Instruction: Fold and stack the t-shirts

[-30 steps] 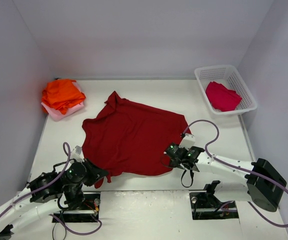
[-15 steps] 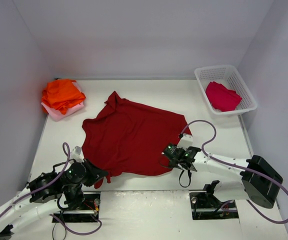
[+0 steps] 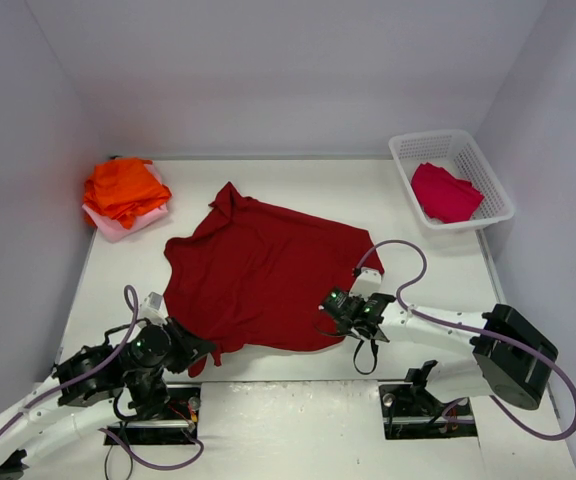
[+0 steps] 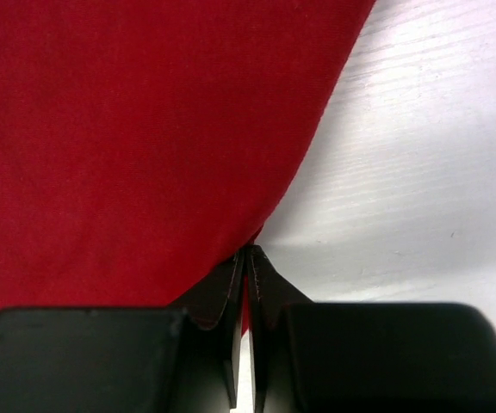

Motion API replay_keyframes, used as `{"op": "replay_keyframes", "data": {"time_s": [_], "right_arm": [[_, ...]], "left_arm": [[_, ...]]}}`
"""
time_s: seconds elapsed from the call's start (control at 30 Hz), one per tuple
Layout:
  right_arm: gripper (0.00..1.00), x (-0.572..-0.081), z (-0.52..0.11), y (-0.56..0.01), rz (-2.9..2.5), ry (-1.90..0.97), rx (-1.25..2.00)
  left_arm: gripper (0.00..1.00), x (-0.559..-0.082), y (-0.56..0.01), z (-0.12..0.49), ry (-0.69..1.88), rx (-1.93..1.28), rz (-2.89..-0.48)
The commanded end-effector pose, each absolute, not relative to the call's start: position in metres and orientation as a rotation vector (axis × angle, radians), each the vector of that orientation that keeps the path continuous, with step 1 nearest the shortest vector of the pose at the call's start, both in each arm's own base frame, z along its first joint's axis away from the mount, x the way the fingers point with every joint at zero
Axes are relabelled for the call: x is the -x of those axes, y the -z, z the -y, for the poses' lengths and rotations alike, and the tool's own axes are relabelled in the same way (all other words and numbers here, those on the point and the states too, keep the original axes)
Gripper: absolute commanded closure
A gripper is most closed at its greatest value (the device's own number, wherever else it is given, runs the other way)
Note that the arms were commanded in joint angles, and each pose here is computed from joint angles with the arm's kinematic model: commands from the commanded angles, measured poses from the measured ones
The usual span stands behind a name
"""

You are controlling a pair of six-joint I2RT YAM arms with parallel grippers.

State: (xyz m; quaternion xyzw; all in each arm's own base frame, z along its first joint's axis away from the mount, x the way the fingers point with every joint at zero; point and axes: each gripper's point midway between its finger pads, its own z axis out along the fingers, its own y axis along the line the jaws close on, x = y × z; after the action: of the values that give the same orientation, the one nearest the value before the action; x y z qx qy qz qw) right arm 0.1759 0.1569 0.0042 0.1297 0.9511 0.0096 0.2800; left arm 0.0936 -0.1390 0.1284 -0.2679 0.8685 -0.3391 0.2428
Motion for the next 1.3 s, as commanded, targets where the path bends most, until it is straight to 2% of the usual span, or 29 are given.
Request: {"op": "replay_keyframes", "data": {"time_s": [0.0, 0.7, 0.97, 1.1, 1.27], "right_arm": [[1.0, -0.183, -0.161, -0.011, -2.508, -0.031, -0.374], [1.0, -0.168, -0.136, -0.028, -2.463, -0.047, -0.501], [1.0, -0.198, -0.139, -0.047, -2.384, 0.059, -0.455], [1.0, -0.214, -0.115, -0.048, -2.367, 0.155, -0.501], [1.0, -0.224, -0.094, -0.065, -2.317, 0.112, -0.61]], "left_arm": [[1.0, -0.096, -0.133, 0.14, 0.942, 0.756, -2.354], [1.0, -0.093, -0.137, 0.135, 0.961, 0.747, -2.346], [1.0, -0.091, -0.139, 0.126, 0.976, 0.769, -2.315], [1.0, -0.092, -0.141, 0.122, 0.999, 0.789, -2.285], [1.0, -0.094, -0.137, 0.123, 0.976, 0.783, -2.287]]}}
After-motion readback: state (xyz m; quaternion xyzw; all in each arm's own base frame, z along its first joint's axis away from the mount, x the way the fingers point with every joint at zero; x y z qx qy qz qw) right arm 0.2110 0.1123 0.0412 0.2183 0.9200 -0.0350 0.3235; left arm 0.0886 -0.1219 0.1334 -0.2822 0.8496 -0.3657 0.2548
